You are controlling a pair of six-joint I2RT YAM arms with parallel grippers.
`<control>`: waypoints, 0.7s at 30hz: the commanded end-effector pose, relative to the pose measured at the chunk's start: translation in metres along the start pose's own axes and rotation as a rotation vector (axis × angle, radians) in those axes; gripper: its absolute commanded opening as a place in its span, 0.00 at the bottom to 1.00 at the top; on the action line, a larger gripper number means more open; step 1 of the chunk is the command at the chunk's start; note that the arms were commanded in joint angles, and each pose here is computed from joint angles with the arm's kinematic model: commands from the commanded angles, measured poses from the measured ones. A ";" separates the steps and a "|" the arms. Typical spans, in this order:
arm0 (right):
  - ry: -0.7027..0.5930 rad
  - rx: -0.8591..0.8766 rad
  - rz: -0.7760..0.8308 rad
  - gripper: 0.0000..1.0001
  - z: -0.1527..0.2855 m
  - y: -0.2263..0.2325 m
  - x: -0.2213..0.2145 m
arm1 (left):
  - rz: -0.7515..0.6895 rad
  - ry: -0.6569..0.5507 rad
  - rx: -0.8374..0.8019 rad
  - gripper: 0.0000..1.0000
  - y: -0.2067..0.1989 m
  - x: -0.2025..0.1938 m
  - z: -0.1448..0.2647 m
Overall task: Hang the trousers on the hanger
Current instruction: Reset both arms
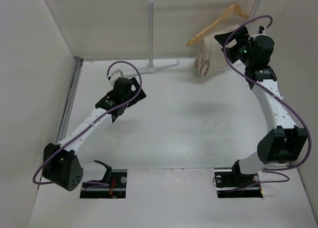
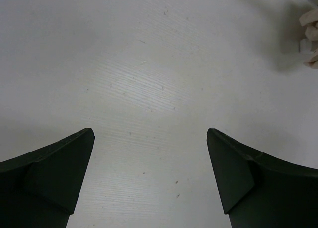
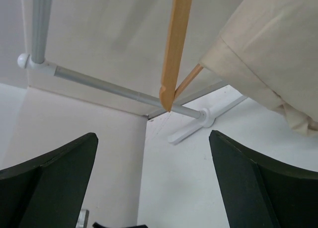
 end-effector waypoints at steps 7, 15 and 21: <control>-0.116 -0.214 0.148 1.00 0.092 -0.062 -0.011 | -0.036 0.024 -0.018 1.00 -0.027 0.006 -0.015; -0.116 -0.530 0.125 1.00 0.168 -0.176 -0.062 | -0.086 0.109 -0.039 1.00 -0.048 -0.016 -0.030; -0.072 -0.649 0.096 1.00 0.197 -0.216 -0.099 | -0.140 0.179 -0.096 1.00 -0.071 -0.046 -0.034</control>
Point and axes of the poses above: each gripper's point midway between its finger pads, its own z axis back along the fingers, its own y axis along the line the jaws close on, x = y × z, the point moved 2 cm from there along z, back along the fingers, and after that the axes turned 13 degrees about -z, right-handed, at the moved point
